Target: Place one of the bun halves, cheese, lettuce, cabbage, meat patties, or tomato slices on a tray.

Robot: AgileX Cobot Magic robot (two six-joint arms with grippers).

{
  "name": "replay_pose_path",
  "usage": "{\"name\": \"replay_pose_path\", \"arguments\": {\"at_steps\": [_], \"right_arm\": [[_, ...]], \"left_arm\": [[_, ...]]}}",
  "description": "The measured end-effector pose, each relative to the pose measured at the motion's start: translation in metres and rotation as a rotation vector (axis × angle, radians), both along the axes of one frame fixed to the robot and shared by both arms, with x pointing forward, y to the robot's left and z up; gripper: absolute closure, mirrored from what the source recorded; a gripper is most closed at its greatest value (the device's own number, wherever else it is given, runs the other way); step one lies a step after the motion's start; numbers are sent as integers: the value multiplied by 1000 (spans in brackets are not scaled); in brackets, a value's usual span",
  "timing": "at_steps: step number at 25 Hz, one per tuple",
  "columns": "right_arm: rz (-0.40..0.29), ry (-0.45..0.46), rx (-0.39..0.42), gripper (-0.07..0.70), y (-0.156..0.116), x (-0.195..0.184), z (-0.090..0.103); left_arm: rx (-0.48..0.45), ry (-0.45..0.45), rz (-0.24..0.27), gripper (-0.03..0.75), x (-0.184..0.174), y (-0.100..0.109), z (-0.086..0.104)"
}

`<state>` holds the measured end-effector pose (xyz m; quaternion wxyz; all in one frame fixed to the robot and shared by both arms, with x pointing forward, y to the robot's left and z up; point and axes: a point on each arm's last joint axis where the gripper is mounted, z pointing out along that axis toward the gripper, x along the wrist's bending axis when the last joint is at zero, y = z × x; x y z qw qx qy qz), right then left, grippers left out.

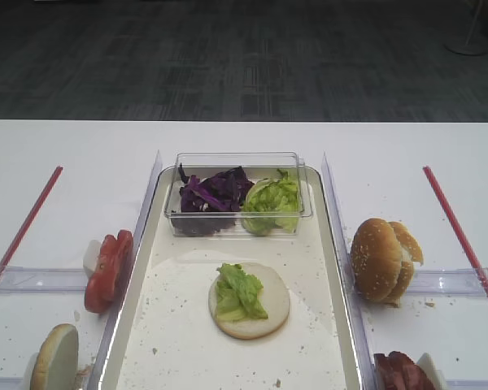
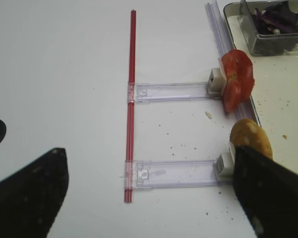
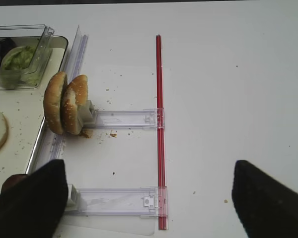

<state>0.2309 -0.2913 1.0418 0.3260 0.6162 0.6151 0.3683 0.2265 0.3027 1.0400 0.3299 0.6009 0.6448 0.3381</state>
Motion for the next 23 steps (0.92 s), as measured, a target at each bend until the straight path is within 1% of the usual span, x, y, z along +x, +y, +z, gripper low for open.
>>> {"name": "replay_pose_path", "arguments": {"at_steps": [23], "right_arm": [[0,0,0,-48,0,0,0]], "left_arm": [[0,0,0,97,0,0,0]]}}
